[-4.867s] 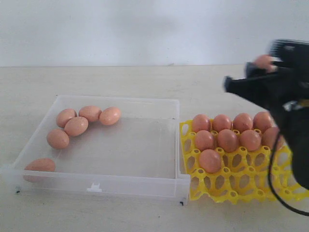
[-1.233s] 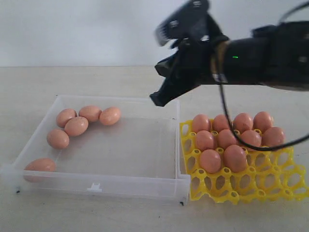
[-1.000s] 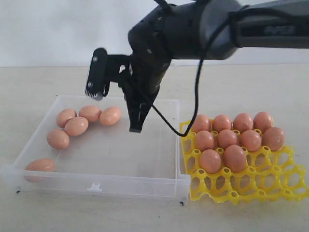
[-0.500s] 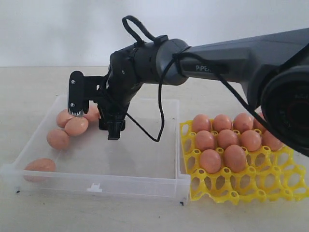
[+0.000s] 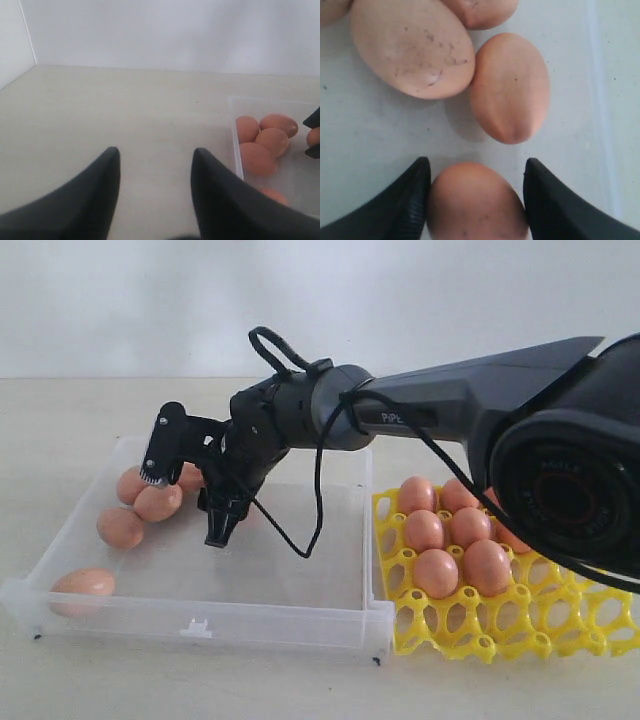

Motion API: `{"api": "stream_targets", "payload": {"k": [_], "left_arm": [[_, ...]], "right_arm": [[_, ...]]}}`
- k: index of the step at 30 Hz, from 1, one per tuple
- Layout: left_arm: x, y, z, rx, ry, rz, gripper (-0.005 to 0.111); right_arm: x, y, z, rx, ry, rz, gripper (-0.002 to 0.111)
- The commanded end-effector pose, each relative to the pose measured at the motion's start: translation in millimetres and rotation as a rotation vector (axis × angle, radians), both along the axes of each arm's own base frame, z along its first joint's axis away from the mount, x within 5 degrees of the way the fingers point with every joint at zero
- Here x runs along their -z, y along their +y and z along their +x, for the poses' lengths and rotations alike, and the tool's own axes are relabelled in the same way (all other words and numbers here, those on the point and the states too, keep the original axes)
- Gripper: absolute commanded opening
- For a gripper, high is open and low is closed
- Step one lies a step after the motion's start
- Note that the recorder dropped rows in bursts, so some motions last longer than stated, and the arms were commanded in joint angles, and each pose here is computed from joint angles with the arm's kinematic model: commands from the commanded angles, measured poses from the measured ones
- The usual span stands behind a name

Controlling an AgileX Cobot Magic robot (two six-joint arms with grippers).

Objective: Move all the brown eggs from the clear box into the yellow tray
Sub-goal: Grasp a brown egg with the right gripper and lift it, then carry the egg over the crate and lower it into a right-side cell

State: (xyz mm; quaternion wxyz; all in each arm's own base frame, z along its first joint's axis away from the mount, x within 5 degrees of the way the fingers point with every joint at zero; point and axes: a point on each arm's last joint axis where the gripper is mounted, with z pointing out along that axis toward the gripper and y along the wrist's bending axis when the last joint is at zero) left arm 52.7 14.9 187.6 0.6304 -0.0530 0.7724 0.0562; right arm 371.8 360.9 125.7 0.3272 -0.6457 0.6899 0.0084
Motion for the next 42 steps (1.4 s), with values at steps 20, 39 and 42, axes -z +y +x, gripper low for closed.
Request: {"api": "stream_targets", "payload": {"k": [20,39,42], "left_arm": [[3,0,0,-0.001,0.026,0.004,-0.004],[1,0,1,0.009,0.009,0.005,0.011],[2,0,1,0.002,0.021,0.005,0.033]], "right_arm": [[-72,-6,-10,0.18,0.596,0.673,0.0],[-111,-153,-36,0.093,0.529,0.993,0.0],[-126,-196,-38,0.369,0.182,0.813,0.0]]}}
